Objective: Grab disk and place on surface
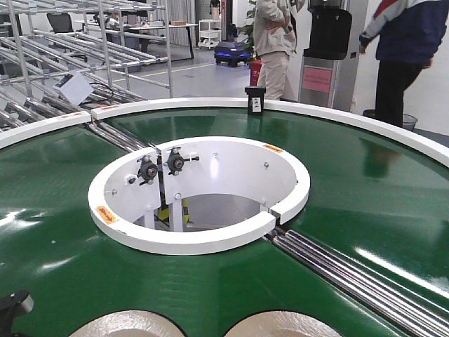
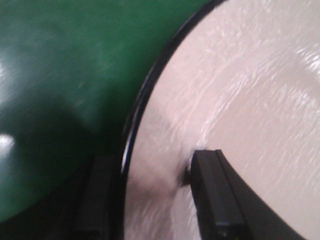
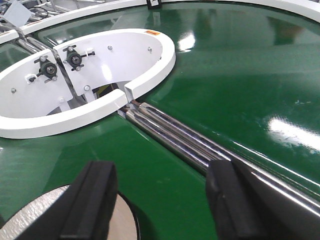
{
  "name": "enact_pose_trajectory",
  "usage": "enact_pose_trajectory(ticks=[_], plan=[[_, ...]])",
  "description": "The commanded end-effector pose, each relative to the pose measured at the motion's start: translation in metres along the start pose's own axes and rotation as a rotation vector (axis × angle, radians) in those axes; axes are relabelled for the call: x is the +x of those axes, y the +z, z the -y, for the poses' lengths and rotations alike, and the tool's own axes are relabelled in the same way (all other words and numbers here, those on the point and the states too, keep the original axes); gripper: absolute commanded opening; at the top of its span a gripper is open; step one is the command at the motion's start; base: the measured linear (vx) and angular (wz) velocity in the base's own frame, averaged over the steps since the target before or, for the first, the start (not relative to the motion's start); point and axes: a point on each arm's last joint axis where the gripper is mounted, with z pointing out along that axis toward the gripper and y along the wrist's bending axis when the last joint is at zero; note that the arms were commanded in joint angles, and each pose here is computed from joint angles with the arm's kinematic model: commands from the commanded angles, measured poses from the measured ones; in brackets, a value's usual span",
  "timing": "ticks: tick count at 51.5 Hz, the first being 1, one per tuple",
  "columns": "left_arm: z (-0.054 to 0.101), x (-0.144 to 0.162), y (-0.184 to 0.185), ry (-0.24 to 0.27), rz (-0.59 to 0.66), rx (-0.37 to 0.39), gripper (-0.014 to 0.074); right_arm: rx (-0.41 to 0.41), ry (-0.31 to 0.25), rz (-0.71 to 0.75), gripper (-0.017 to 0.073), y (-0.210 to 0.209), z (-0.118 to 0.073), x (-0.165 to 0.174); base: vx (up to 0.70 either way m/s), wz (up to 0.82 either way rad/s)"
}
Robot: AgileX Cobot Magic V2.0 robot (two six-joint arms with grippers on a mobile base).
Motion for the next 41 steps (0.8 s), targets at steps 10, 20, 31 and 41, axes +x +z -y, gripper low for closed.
enact_pose_trajectory(ticks=[10,20,31,41], plan=[[0.017,0.0,0.014,-0.02,-0.04,0.217,0.0216,0.001,-0.015,0.107,0.0464,-0.003,-0.001,-0.017,0.0,0.0],[0.022,-0.002,0.005,0.001,-0.017,0.226,-0.001,0.001,-0.014,0.092,0.0464,-0.002,-0.001,-0.016,0.0,0.0],[0.032,-0.007,-0.018,-0.011,0.055,0.239,-0.0008,0.003,-0.003,-0.023,0.0464,0.003,-0.001,-0.007,0.0,0.0],[0.027,-0.018,-0.076,-0.167,0.242,0.243,-0.0007,-0.039,0.157,-0.318,0.0464,0.033,-0.009,-0.007,0.0,0.0]])
